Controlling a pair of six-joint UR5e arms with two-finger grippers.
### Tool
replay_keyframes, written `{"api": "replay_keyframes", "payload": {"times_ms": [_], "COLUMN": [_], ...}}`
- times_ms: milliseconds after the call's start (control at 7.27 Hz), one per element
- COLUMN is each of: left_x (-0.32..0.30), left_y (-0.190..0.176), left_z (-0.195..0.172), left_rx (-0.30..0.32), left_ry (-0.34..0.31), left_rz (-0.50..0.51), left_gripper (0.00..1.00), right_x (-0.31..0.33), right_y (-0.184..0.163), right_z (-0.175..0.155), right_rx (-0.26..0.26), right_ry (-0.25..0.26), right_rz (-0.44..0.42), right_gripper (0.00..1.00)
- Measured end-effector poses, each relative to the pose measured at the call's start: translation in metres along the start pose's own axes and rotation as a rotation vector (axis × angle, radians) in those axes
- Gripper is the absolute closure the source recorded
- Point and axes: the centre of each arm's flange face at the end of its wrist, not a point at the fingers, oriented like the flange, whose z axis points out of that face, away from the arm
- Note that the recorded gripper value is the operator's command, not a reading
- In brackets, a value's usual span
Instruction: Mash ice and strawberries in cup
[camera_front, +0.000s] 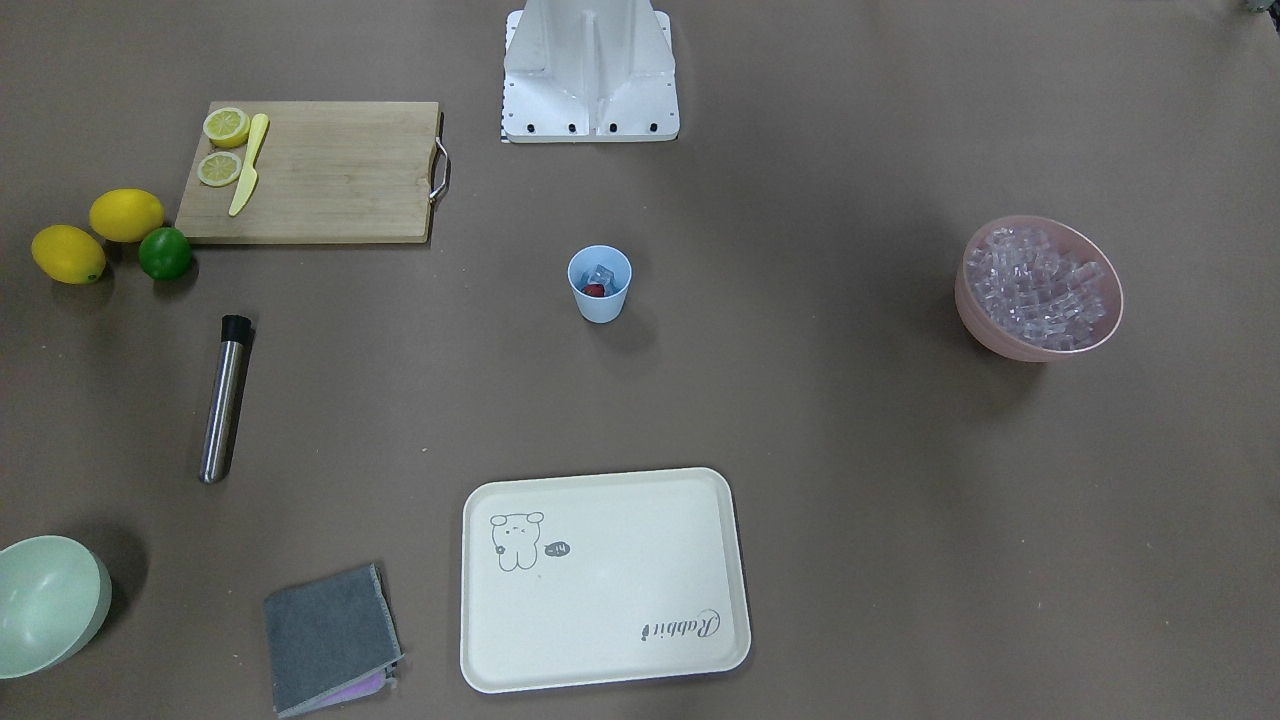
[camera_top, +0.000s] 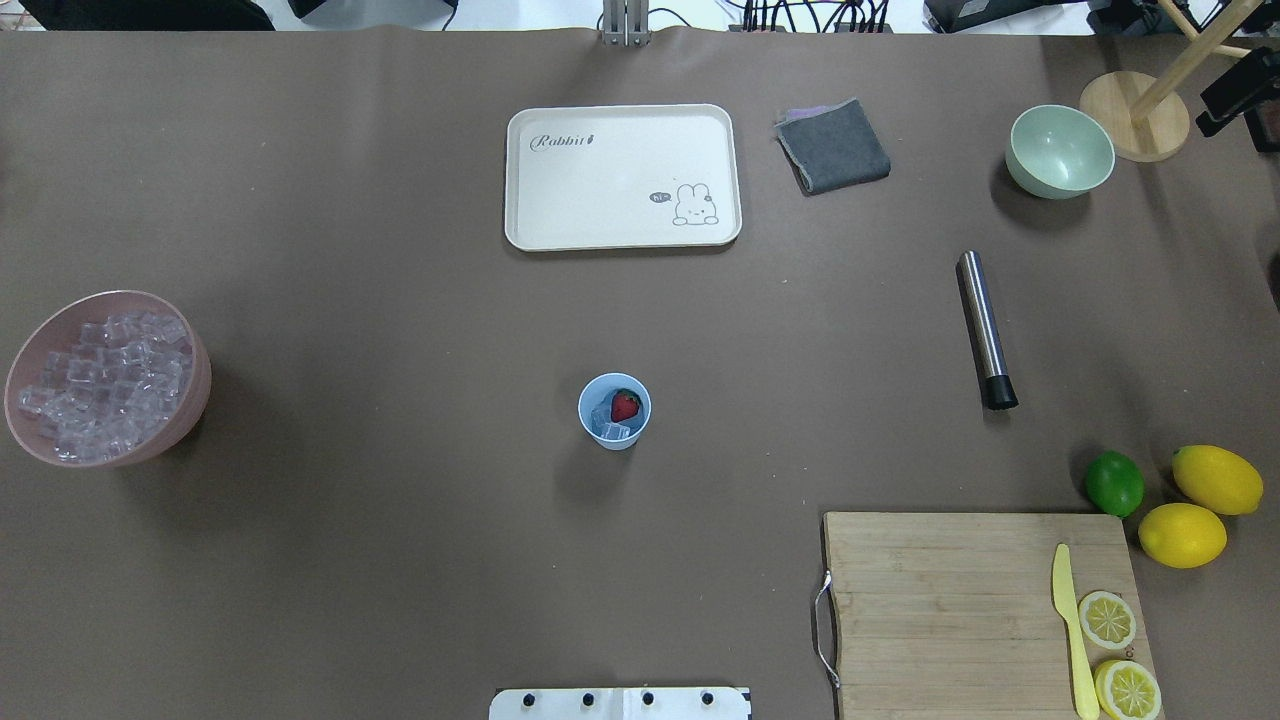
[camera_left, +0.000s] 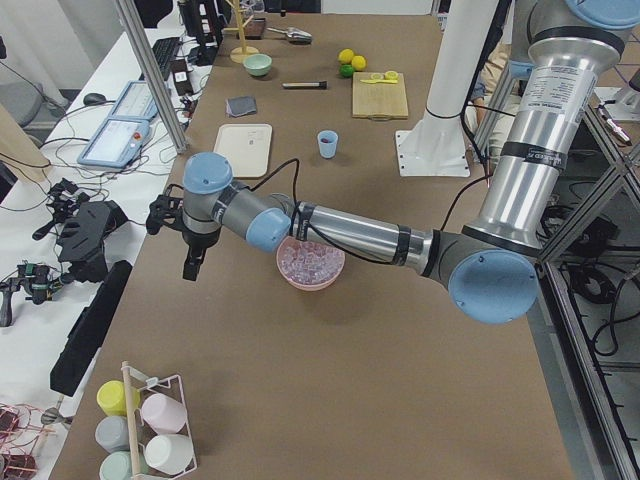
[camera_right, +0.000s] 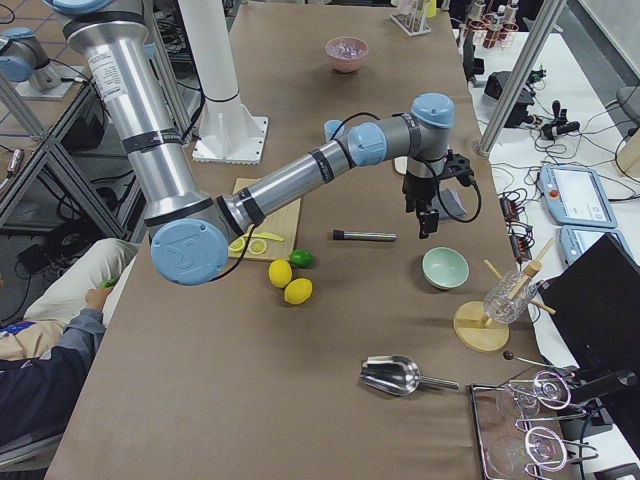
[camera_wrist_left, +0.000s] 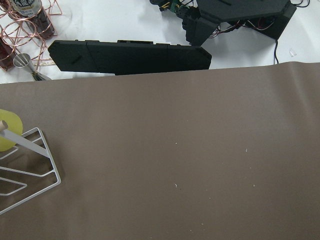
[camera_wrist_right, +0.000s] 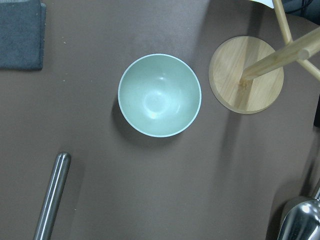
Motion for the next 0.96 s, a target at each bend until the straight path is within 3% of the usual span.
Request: {"api": "replay_keyframes", "payload": {"times_ms": [413,963], "left_x": [-0.006,0.0], "left_y": [-0.004,-0.015], "left_z": [0.011,0.011], "left_rx": [-0.016,-0.013], "left_ry": [-0.006,-0.004], "left_rz": [-0.122,-0.158], "left_gripper": [0.02,0.02], "right_x": [0.01,0.053], "right_y": [-0.003,0.013], "right_z": [0.021,0.045], "right_rx": [-0.037,-0.066], "right_ry": [-0.002,-0.06], "right_rz": [0.006,0.074], "right_gripper": [0.0,0.0]}}
